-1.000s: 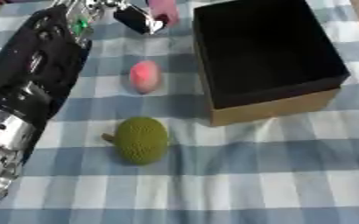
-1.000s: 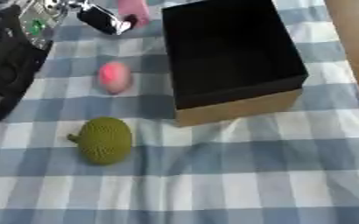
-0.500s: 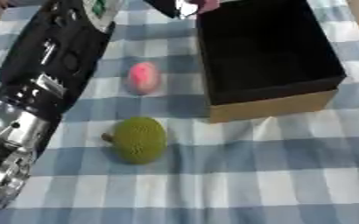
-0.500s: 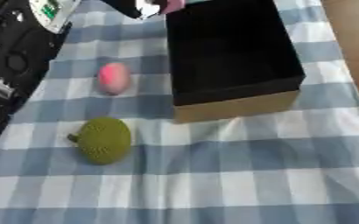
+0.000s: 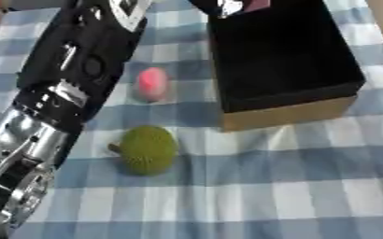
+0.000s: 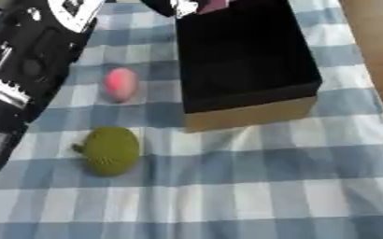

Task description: Pick up objects on the table and place them in the box.

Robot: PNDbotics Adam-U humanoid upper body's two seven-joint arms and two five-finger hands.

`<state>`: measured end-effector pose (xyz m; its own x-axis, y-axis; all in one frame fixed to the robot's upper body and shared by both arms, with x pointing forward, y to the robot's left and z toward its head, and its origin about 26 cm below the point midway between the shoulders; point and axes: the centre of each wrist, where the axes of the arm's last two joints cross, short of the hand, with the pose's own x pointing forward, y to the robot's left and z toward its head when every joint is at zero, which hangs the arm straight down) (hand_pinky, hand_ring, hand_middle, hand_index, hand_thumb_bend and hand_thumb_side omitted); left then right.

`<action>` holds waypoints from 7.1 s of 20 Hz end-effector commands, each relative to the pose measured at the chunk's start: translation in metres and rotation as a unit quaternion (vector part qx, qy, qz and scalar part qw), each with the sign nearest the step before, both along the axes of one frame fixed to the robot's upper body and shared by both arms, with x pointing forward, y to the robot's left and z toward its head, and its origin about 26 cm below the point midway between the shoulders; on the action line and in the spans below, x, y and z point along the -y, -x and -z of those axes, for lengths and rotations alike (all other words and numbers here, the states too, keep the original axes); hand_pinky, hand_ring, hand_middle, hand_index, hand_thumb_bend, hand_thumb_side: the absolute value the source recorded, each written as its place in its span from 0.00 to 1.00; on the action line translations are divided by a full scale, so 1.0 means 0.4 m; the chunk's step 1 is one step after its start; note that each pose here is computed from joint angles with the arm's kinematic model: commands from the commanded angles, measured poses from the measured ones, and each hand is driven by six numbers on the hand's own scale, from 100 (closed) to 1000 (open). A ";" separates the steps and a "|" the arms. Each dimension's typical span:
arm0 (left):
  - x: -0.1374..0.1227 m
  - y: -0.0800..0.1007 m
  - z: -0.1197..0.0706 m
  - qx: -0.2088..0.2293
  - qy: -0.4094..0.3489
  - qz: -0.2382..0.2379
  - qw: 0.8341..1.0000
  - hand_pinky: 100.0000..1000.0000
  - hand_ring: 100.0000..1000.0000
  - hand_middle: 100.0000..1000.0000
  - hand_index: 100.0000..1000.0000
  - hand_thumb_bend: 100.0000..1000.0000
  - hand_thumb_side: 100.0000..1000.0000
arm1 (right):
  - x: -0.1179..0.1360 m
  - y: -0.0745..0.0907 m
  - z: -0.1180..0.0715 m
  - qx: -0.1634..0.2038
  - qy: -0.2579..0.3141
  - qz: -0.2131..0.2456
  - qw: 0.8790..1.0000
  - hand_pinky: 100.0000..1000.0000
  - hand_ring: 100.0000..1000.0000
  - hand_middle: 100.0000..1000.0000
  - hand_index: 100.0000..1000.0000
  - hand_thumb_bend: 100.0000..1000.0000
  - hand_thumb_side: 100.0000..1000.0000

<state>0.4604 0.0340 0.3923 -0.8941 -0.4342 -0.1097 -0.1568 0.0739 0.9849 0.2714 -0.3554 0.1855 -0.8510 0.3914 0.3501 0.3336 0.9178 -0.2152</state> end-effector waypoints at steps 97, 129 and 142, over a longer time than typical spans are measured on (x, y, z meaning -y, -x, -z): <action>-0.364 -0.096 0.267 -0.077 -0.257 -0.047 0.962 0.85 0.81 0.72 0.87 0.34 0.58 | 0.024 0.017 -0.009 -0.002 0.008 0.026 1.000 0.94 1.00 0.28 0.92 0.00 0.41; -0.330 -0.071 0.222 -0.092 -0.112 -0.057 0.988 0.71 0.64 0.53 0.57 0.00 0.16 | 0.021 0.015 -0.012 -0.006 0.011 0.022 1.000 0.94 1.00 0.28 0.92 0.00 0.41; -0.225 0.001 -0.003 0.008 -0.015 0.000 1.000 0.71 0.63 0.53 0.59 0.00 0.16 | 0.025 0.018 -0.010 -0.010 0.013 0.024 1.000 0.94 1.00 0.28 0.92 0.00 0.41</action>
